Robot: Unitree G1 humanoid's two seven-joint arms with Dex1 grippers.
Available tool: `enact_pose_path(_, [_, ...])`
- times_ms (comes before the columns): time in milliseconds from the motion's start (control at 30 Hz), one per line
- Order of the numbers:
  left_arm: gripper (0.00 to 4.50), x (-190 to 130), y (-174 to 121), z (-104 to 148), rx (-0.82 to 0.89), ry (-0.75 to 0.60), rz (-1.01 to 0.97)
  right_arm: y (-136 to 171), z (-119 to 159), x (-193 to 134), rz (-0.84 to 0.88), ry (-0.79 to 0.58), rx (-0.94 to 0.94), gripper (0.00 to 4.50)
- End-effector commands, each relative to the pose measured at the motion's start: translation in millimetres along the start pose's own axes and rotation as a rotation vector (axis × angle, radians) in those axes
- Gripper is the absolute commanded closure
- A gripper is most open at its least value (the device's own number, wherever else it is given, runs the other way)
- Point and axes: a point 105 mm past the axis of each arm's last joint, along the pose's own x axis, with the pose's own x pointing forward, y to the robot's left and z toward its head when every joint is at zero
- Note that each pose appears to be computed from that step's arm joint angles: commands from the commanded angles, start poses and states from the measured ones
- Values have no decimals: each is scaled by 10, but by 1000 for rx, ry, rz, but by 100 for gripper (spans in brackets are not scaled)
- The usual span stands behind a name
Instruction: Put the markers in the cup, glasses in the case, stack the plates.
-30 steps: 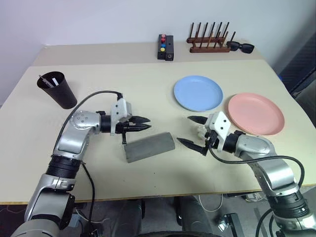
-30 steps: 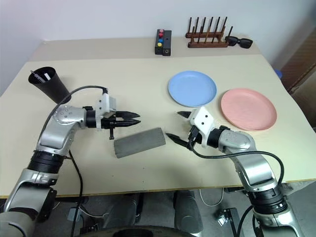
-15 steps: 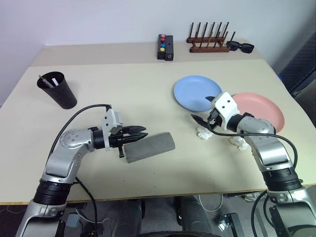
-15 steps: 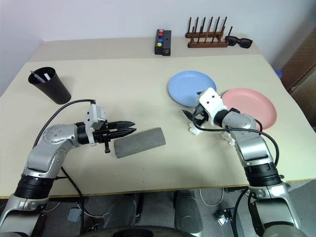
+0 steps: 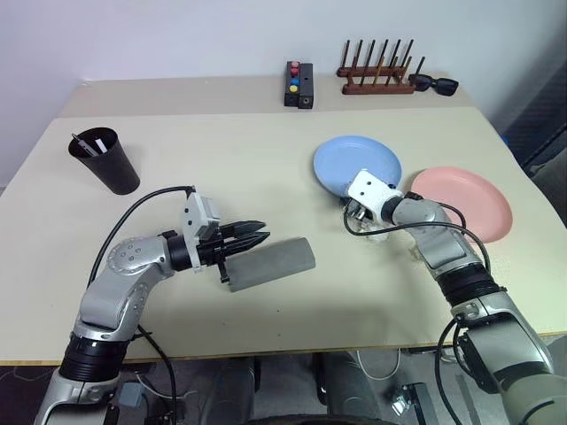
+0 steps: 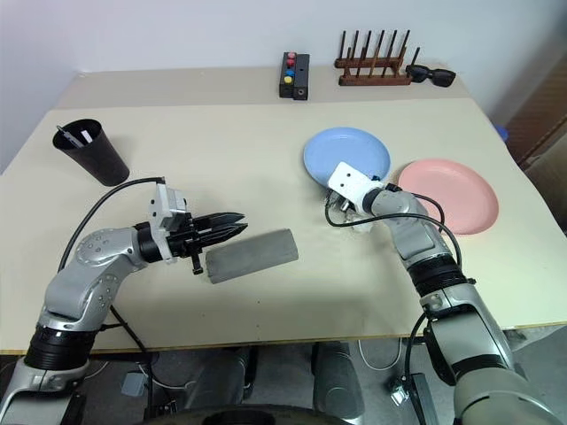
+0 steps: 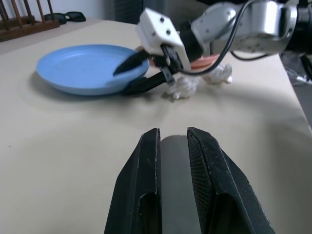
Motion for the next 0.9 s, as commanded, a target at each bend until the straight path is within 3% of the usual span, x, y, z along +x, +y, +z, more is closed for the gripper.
enact_pose_path(33, [368,17,-31,164,19,-36,8,-55,154,-15,-20,-66,-49,437])
enact_pose_path(300, [368,127,-20,291,22,-41,15,-182,462,-219,-90,-212,-179,445])
enact_pose_path(467, [368,169,5,358,28,-44,18,-518,521,-707,-175,-226,-163,445])
enact_pose_path(600, [368,204,4,348,9,-50,-7,-695,184,-1104,-206,-72,-173,445])
enact_pose_path(900, [368,379,-20,275,-10,-74,-103,-498,-505,-1578,-141,213,-93,445])
